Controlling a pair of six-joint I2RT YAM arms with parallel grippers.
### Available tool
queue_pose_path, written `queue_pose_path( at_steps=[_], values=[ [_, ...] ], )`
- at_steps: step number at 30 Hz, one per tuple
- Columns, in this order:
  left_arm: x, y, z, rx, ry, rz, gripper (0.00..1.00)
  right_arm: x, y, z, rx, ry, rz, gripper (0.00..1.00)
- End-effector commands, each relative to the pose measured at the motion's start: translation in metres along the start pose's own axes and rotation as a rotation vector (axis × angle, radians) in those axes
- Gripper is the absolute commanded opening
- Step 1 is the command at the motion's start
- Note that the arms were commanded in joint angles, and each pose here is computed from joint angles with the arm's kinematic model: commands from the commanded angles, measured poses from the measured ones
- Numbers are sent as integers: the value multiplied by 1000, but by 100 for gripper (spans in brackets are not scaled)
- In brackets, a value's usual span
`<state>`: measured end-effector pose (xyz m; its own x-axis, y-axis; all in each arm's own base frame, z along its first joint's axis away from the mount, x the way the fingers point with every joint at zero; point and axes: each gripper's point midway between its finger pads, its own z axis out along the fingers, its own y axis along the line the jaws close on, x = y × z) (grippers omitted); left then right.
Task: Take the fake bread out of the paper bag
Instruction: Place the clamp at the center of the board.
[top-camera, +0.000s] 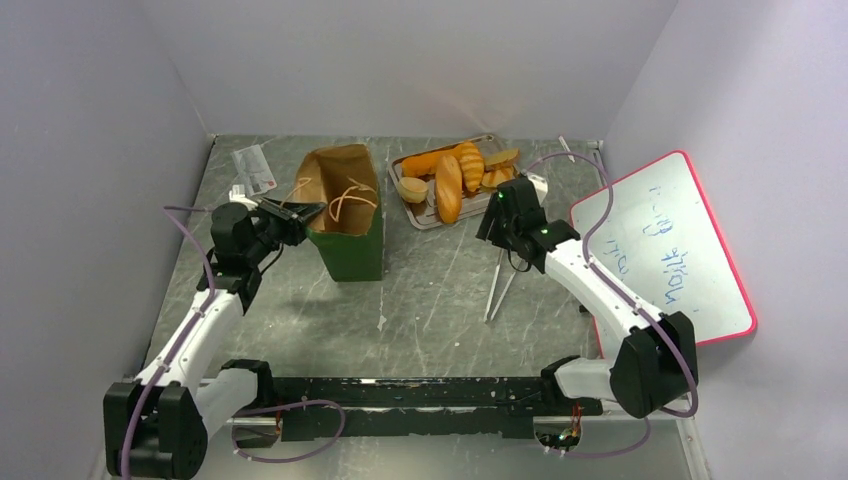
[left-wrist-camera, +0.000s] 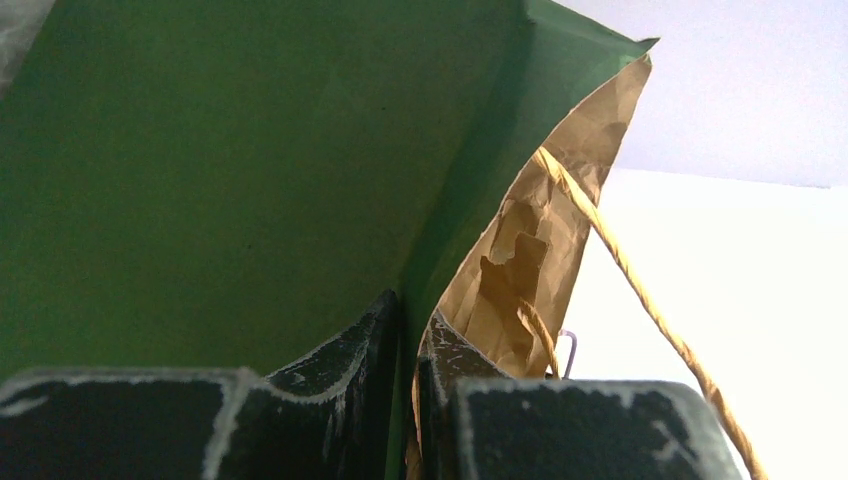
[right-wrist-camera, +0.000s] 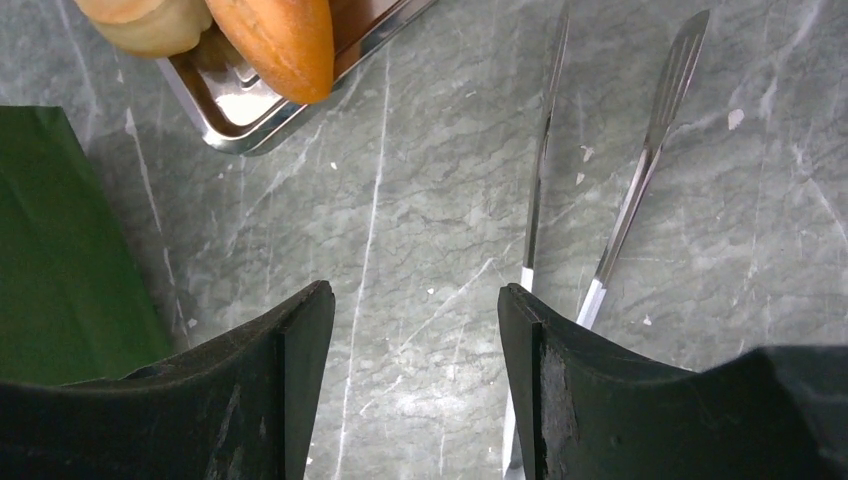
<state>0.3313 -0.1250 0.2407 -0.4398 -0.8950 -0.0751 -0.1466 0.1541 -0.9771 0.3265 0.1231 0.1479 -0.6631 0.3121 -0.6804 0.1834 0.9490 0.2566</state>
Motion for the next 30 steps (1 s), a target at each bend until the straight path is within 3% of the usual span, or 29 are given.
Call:
queue_pose_path(
  at_steps=[1, 4, 9, 12, 30],
  values=[
    [6, -13, 0, 93, 62, -13, 7, -3, 0, 0, 24, -9, -12, 61],
    [6, -13, 4, 81, 80, -4, 10, 0, 1, 1, 25, 0, -21, 62],
    [5, -13, 6, 44, 86, 13, 43, -6, 12, -1, 5, -10, -27, 61],
    [5, -14, 4, 34, 83, 17, 55, -6, 15, 0, 1, -11, -29, 62],
    [-7, -34, -22, -109, 14, 204, 75, -3, 21, 6, -17, -6, -50, 62]
  ],
)
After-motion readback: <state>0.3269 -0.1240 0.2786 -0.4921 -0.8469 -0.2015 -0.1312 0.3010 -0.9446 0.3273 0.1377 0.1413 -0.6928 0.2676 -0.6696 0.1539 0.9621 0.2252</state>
